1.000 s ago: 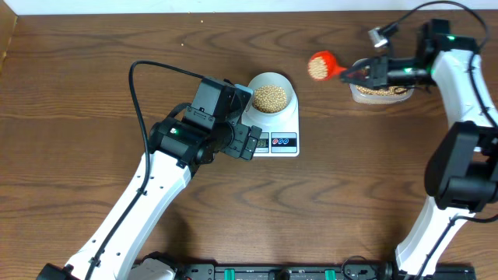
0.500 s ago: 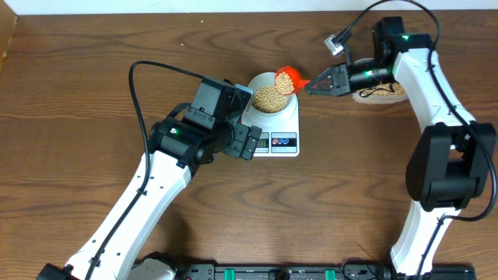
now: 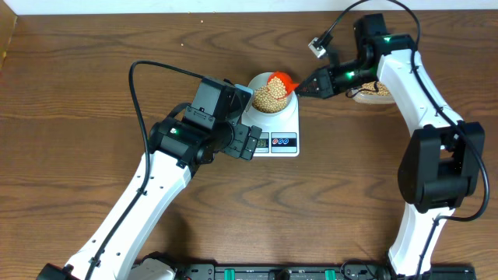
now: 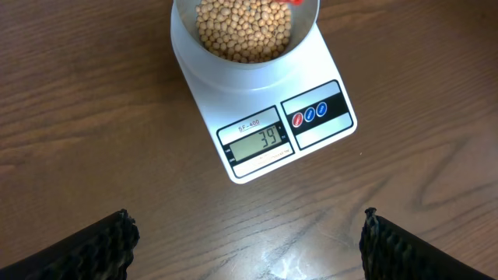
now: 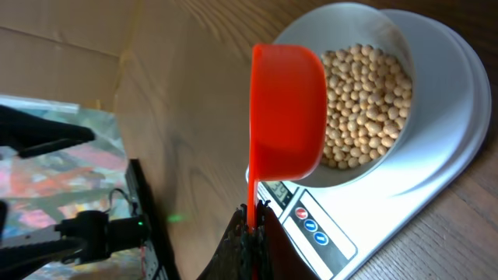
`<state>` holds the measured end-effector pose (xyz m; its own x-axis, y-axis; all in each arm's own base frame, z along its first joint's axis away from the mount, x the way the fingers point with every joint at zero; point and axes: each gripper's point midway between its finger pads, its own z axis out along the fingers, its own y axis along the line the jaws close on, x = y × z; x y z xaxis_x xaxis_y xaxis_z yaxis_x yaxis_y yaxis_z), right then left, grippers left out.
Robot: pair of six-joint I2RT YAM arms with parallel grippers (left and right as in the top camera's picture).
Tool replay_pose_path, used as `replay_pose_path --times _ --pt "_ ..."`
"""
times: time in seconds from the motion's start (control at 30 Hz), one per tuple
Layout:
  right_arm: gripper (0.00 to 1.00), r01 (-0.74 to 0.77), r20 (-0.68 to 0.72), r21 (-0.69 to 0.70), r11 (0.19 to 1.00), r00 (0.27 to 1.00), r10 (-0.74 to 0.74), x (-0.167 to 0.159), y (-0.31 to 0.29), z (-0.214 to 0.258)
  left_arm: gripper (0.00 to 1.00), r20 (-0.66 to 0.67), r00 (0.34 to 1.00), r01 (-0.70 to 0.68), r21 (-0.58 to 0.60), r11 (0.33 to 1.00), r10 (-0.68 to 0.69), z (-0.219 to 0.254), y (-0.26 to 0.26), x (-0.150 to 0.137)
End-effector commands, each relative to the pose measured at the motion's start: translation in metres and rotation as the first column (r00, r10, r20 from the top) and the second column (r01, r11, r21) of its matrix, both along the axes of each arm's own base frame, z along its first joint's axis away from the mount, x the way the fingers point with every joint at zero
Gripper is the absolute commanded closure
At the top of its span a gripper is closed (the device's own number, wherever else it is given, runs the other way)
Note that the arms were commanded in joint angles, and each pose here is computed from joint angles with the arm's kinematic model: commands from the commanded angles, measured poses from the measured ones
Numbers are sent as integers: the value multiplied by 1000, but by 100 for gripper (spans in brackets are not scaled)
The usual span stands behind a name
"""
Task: Scoop item into bowl and weigh 50g on scale
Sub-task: 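Tilt the red scoop over the grey bowl to pour soybeans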
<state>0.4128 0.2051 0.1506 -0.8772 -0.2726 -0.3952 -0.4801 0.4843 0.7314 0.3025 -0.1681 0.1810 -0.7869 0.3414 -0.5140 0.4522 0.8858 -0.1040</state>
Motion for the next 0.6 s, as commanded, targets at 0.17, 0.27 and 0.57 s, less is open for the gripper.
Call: replay_pose_path --times 0.17,0.27,0.57 --pt "99 3 73 -100 995 997 4 4 12 13 7 -5 1000 -9 12 1000 9 -4 3 1" --pt "99 11 92 -145 989 996 2 7 16 12 7 -5 1000 -9 12 1000 9 -4 3 1" --pt "99 18 127 -226 974 992 11 9 23 10 7 -5 1000 -9 12 1000 9 -4 3 1"
